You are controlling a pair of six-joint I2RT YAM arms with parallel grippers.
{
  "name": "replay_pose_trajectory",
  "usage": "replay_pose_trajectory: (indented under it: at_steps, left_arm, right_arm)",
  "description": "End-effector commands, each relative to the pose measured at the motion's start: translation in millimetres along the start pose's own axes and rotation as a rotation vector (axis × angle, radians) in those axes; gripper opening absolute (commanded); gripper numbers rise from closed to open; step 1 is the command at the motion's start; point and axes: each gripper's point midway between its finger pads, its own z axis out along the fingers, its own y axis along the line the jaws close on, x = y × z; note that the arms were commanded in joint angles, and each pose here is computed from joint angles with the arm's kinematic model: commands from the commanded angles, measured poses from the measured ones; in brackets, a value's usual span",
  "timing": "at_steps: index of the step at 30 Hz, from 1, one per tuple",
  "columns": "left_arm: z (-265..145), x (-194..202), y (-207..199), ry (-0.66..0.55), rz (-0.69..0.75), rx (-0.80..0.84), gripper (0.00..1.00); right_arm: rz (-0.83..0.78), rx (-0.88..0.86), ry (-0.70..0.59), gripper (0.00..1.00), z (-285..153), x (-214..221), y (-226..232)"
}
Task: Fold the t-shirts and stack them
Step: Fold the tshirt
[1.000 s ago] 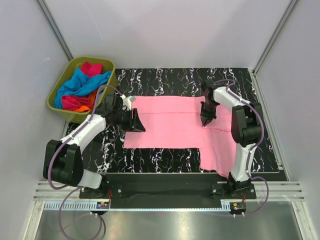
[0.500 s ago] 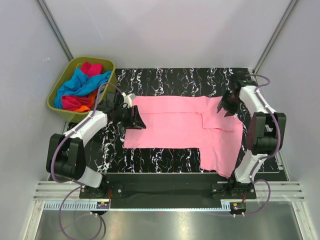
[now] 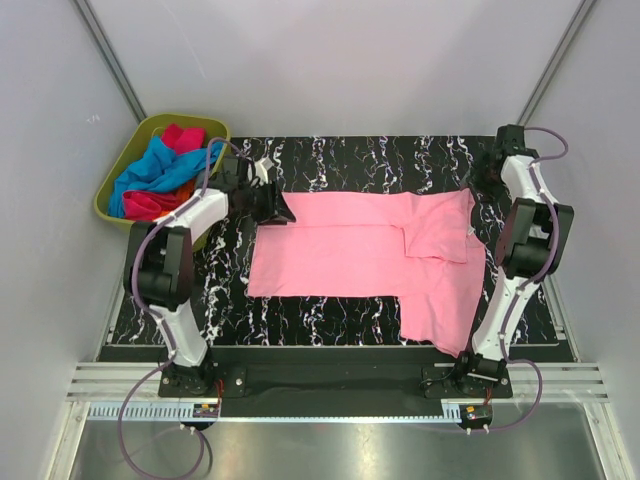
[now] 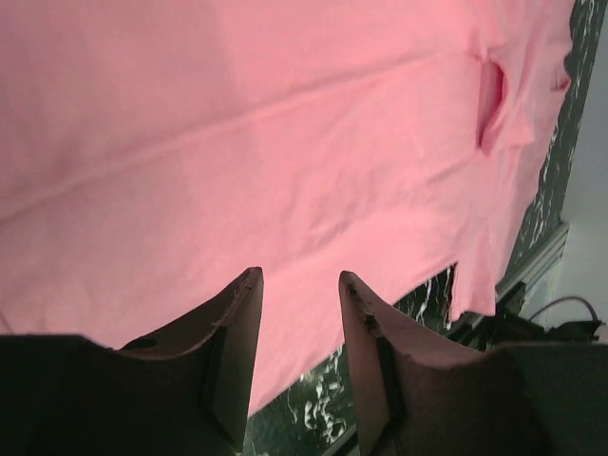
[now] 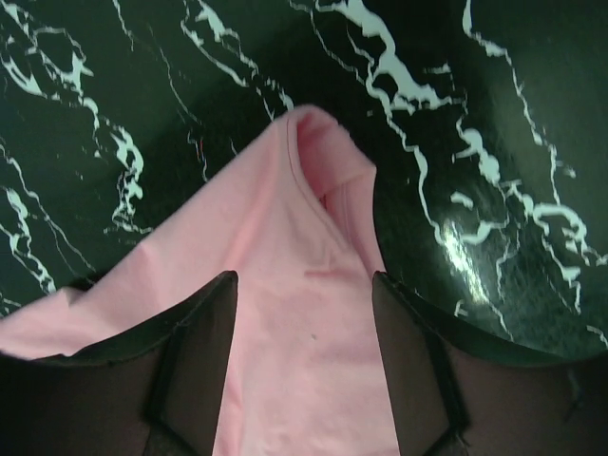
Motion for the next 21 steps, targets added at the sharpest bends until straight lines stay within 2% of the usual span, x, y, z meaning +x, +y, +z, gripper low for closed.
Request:
replay_pose_trajectory:
  at_steps: [1, 5, 12, 15, 16, 21]
  left_arm:
    - [10, -47, 4, -0.106, 0.003, -0.007, 0.43]
    - [27, -65, 11, -0.127, -0.035, 0.0, 0.43]
    - [52, -66, 43, -0.144, -0.162, -0.035, 0.37]
    - [59, -67, 57, -0.142, -0.201, -0.054, 0.37]
    - [60, -69, 58, -0.149, -0.214, -0.054, 0.37]
    - [65, -72, 79, -0.159, -0.304, -0.062, 0.37]
  right_arm:
    - [-0.02, -0.049, -0.068, 0.66, 13, -30, 10]
    - [-0.034, -0.049, -0.067, 0.65, 33, -34, 11]
    - [-0.039, -0.059, -0.062, 0.58, 57, -38, 13]
    - [-0.027, -0.043, -0.051, 0.47, 64, -34, 10]
    - [-0.019, -0.015, -0.061, 0.34, 65, -36, 5]
    - [-0.004, 0.062, -0.08, 0.17, 74, -37, -9]
